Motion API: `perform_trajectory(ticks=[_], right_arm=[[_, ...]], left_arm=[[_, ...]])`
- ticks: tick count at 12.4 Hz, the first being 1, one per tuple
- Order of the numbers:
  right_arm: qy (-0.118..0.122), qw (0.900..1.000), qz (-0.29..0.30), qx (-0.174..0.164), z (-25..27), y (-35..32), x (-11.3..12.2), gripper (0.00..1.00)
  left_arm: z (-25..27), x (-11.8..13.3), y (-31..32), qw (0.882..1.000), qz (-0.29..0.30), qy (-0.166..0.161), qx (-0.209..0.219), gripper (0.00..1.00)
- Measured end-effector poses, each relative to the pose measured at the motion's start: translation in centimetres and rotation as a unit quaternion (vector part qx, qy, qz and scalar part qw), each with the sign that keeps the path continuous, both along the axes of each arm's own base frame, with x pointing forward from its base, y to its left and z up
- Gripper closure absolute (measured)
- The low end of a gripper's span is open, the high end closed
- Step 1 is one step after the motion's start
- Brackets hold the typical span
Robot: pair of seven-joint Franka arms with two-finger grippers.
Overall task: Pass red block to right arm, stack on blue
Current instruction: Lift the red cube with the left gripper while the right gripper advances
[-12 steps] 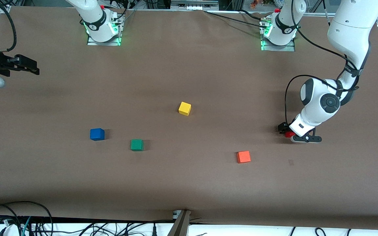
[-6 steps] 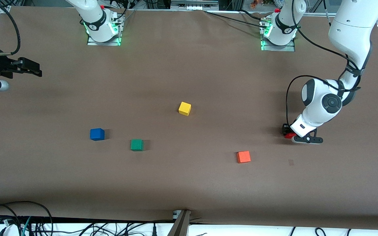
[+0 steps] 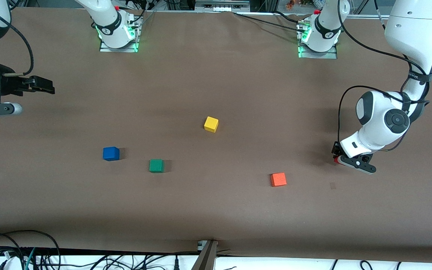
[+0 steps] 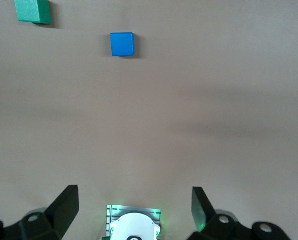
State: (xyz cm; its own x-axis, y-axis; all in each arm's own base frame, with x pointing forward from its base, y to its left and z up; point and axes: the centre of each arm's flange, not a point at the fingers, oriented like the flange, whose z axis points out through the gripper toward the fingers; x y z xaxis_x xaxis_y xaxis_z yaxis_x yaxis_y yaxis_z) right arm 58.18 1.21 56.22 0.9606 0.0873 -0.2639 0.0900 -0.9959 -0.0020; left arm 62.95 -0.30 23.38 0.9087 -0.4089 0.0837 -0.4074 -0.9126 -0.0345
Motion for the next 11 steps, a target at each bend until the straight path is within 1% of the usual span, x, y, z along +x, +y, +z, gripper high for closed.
perform_trajectory(ticks=[2,3,4,6,7,9,10,11], right_arm=[[0.007,1.000,0.000,0.006,-0.9,0.2,0.4,0.00],[0.010,1.000,0.000,0.015,-1.3,0.5,0.5,0.00],[0.014,0.999,-0.001,0.034,-1.6,1.0,0.6,0.00],[0.025,0.996,-0.007,0.087,-2.7,2.4,1.1,0.00],[0.034,0.993,-0.011,0.116,-3.7,3.1,1.4,0.00],[0.056,0.981,-0.025,0.185,-6.3,4.8,2.5,0.00],[0.064,0.973,-0.033,0.219,-7.6,5.6,3.1,0.00],[0.071,0.965,-0.042,0.249,-8.6,6.4,3.7,0.00]], left_arm=[[0.9,0.6,-2.1,0.999,-0.026,-0.010,-0.017,0.44],[1.3,0.7,-3.5,0.999,-0.036,-0.013,-0.028,0.44],[1.5,0.8,-4.8,0.998,-0.042,-0.015,-0.045,0.44],[2.0,0.8,-6.4,0.994,-0.064,-0.020,-0.089,0.44],[2.4,0.7,-6.8,0.990,-0.083,-0.025,-0.114,0.44],[2.8,0.5,-7.9,0.980,-0.124,-0.032,-0.152,0.44],[2.7,0.5,-8.4,0.974,-0.147,-0.037,-0.168,0.44],[2.5,0.4,-8.7,0.967,-0.163,-0.046,-0.193,0.44]])
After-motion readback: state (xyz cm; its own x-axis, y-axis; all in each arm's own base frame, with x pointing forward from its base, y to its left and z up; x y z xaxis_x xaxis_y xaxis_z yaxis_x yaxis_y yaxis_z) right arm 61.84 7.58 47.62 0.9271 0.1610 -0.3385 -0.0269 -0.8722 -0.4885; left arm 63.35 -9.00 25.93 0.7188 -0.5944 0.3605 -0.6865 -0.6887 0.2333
